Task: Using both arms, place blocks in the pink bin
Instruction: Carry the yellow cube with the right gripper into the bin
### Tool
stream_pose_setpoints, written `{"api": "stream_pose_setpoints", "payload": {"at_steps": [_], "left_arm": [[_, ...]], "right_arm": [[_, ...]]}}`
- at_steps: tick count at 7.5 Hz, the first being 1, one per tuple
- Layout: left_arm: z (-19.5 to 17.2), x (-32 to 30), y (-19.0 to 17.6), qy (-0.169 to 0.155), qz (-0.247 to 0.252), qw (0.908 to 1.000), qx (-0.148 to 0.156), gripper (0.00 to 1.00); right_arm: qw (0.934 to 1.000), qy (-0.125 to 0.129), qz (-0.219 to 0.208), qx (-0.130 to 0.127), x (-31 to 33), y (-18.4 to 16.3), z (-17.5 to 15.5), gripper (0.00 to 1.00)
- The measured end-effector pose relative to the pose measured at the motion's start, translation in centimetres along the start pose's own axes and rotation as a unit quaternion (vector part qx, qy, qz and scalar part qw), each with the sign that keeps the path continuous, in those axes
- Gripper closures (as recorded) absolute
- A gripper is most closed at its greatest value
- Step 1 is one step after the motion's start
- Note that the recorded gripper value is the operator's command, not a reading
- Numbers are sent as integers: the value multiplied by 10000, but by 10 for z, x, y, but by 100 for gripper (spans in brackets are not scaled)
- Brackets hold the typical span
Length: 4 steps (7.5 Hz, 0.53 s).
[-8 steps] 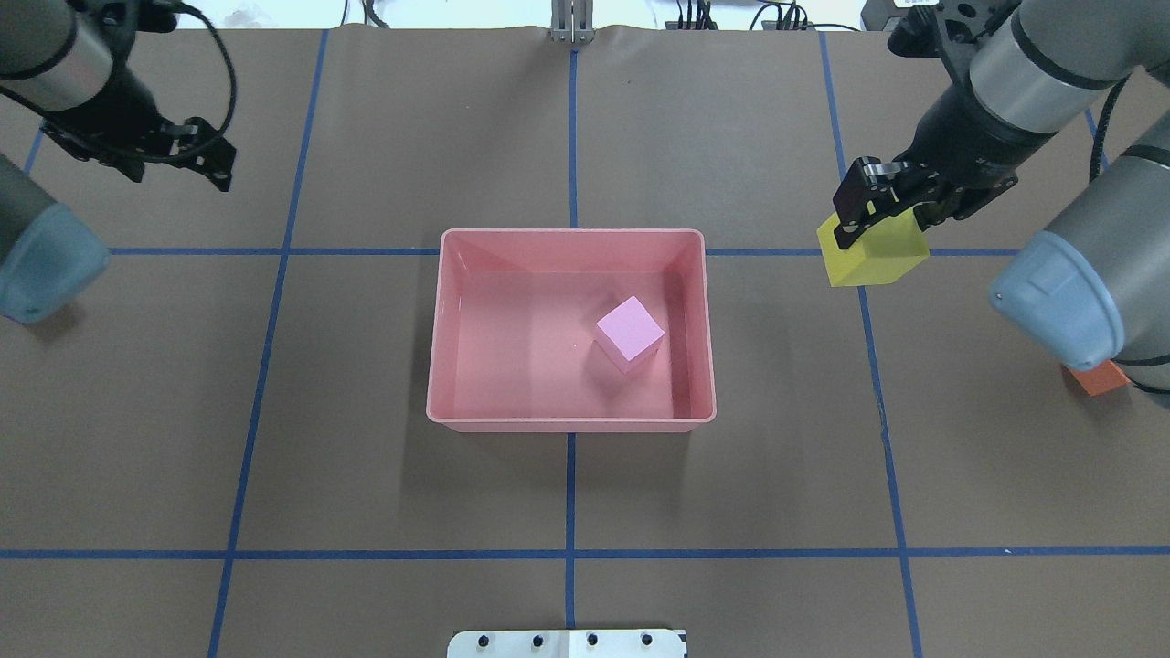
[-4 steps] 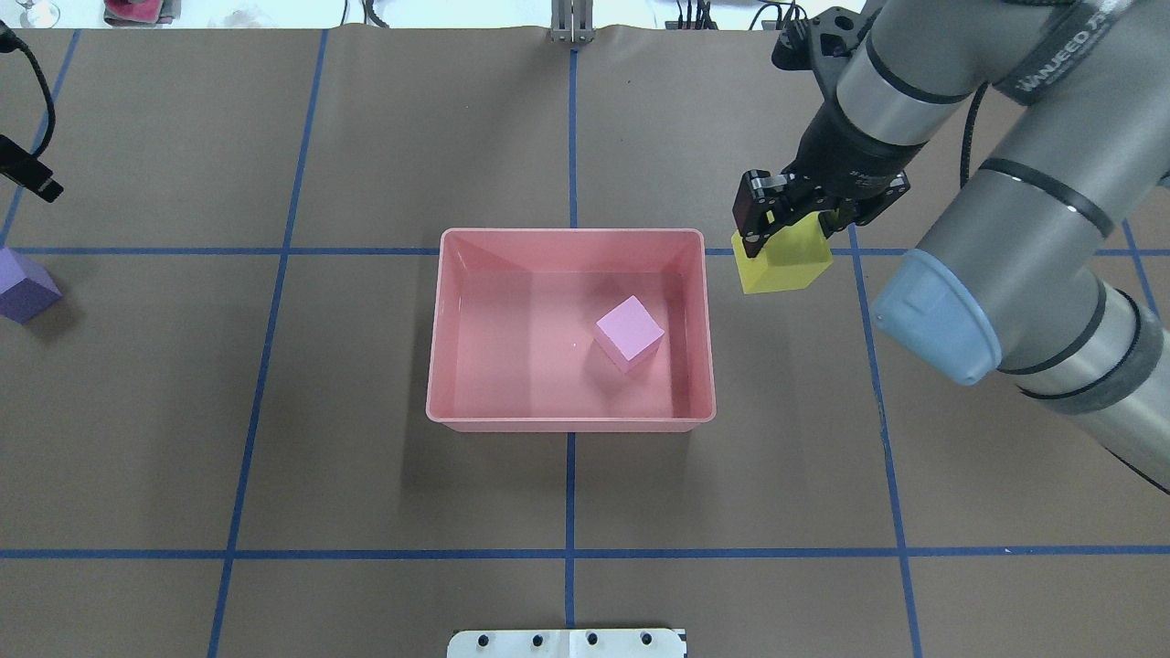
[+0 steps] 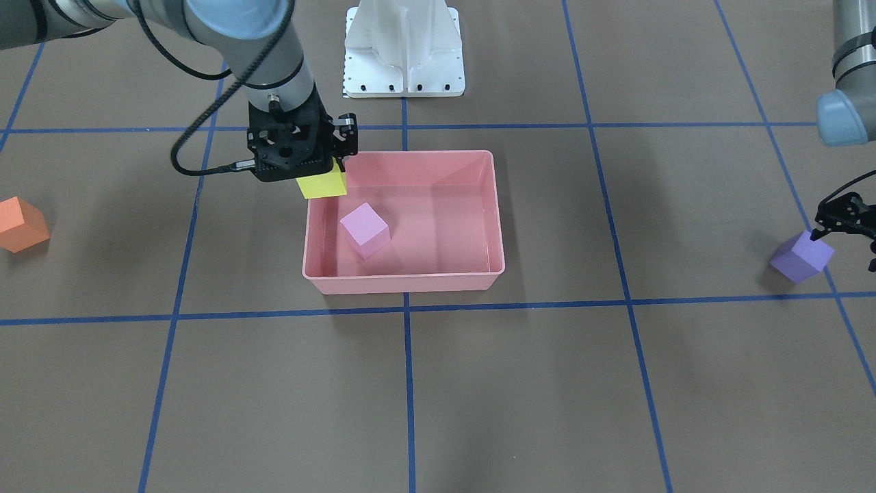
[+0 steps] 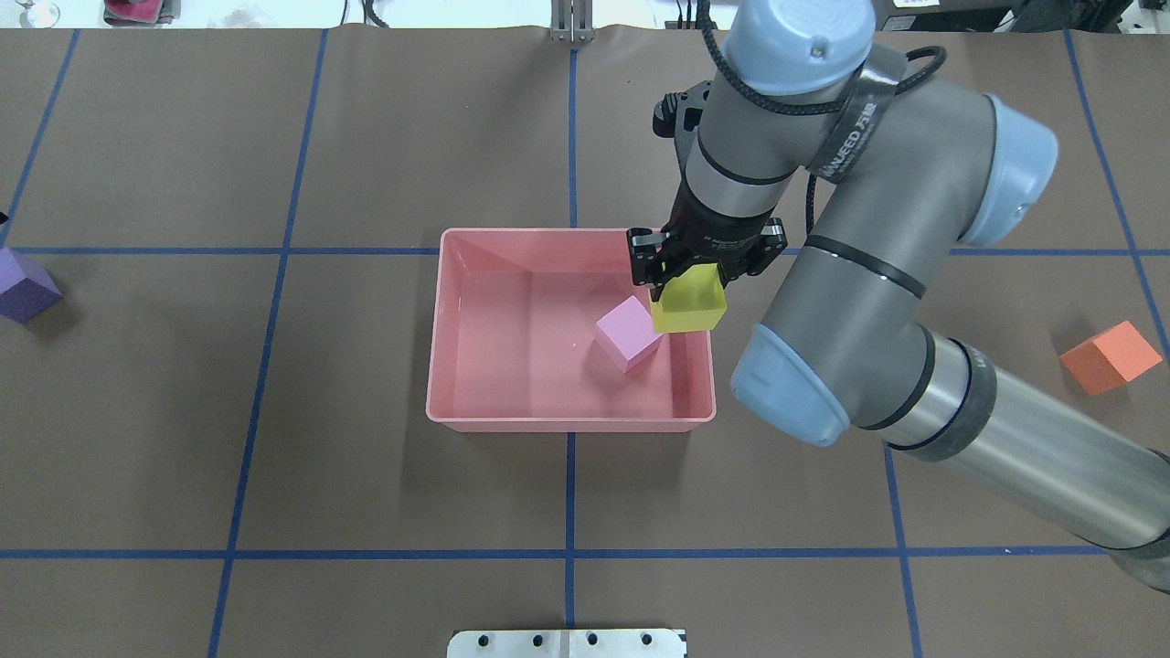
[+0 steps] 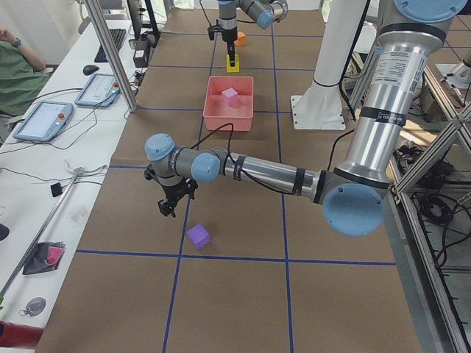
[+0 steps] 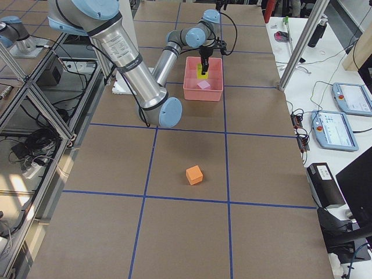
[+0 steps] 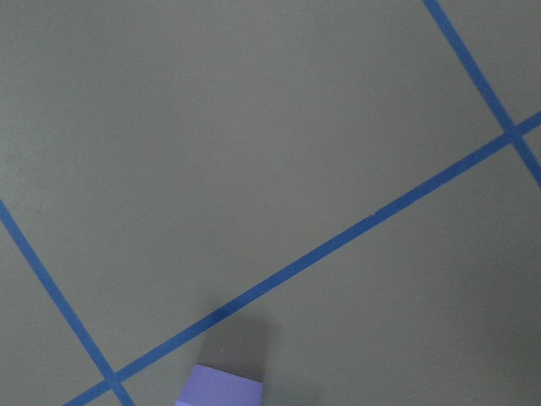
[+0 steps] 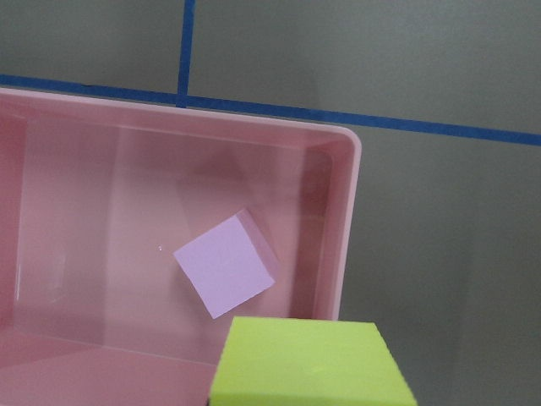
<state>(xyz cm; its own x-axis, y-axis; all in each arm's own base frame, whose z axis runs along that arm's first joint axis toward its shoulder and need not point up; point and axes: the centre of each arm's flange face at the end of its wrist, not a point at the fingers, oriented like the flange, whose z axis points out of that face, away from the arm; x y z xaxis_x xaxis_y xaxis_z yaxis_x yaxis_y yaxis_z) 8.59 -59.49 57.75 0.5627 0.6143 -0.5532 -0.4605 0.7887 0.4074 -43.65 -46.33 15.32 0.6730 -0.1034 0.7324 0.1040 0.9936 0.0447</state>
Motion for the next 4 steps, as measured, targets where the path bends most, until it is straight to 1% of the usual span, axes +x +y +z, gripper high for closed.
{"api": "stream_pose_setpoints", "payload": {"at_steps": [2,4], "left_arm": [[21,-14,18,9,0,10000,-18,0],[33,-18,33,10,-65,10000,-13,0]], "right_arm": [[10000,91,-2,3,-21,5,39,100],[9998,210,-18,-75,-30,9,69,100]]}}
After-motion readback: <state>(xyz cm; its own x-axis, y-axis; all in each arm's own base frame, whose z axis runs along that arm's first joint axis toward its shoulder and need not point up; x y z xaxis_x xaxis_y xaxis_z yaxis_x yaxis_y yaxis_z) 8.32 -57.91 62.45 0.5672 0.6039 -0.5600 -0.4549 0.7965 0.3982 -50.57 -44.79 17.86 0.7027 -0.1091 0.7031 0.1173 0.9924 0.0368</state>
